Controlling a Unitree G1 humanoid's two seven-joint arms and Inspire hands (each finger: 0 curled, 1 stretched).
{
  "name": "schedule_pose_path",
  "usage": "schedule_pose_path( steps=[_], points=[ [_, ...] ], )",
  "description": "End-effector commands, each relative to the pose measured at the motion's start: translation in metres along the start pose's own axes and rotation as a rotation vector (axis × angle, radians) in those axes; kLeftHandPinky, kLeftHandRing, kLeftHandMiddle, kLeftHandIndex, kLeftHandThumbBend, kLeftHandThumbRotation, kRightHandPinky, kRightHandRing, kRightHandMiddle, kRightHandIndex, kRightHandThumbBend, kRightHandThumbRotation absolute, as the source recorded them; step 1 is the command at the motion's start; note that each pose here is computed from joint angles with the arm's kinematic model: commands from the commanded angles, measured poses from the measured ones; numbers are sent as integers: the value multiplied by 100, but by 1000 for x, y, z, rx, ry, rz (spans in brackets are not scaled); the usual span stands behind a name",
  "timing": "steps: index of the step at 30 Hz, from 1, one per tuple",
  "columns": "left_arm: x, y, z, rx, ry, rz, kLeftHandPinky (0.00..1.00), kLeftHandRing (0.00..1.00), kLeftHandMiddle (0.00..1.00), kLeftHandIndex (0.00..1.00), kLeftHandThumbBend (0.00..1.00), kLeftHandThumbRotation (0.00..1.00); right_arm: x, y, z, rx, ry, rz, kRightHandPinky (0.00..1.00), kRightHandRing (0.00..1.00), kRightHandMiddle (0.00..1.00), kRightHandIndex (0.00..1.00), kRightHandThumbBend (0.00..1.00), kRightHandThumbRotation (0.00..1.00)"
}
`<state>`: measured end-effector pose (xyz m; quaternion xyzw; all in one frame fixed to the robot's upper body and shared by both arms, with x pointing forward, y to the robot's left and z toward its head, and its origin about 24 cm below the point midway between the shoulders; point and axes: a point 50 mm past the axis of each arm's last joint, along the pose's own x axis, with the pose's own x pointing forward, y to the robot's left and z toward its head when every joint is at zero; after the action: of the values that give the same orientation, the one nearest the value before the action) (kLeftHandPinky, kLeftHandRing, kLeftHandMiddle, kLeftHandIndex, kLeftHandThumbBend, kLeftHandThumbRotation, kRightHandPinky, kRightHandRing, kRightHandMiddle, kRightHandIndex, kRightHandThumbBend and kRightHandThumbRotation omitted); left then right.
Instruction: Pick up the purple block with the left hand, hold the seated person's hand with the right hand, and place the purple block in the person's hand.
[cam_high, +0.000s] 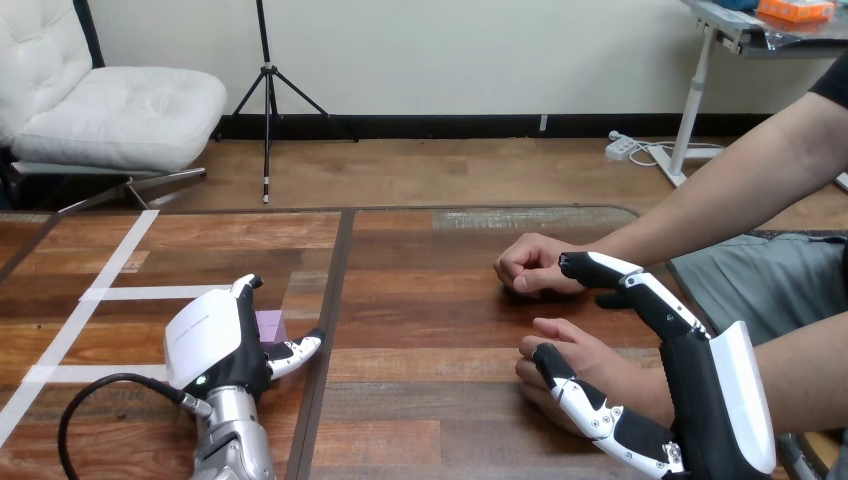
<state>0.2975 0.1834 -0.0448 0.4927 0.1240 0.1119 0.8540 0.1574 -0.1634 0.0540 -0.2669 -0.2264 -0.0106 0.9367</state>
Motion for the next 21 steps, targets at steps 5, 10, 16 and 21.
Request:
schedule_pose_path(
  steps=[5, 10, 16, 21],
  points=[
    [20, 20, 21, -3, -68, 55, 76, 80, 83, 82, 64, 35, 11, -7, 9, 0, -67, -36, 69, 75, 75, 75, 48, 27],
    [21, 21, 21, 11, -67, 41, 77, 81, 82, 82, 64, 35, 11, -7, 9, 6, -66, -36, 69, 75, 75, 75, 48, 28],
    [22, 22, 21, 23, -69, 24, 77, 81, 82, 82, 63, 35, 11, -6, 9, 8, -66, -37, 69, 75, 75, 74, 49, 29],
    [23, 22, 20, 37, -68, 13, 77, 81, 83, 82, 63, 35, 11, -7, 9, 5, -63, -34, 69, 76, 75, 75, 48, 29]
  ],
)
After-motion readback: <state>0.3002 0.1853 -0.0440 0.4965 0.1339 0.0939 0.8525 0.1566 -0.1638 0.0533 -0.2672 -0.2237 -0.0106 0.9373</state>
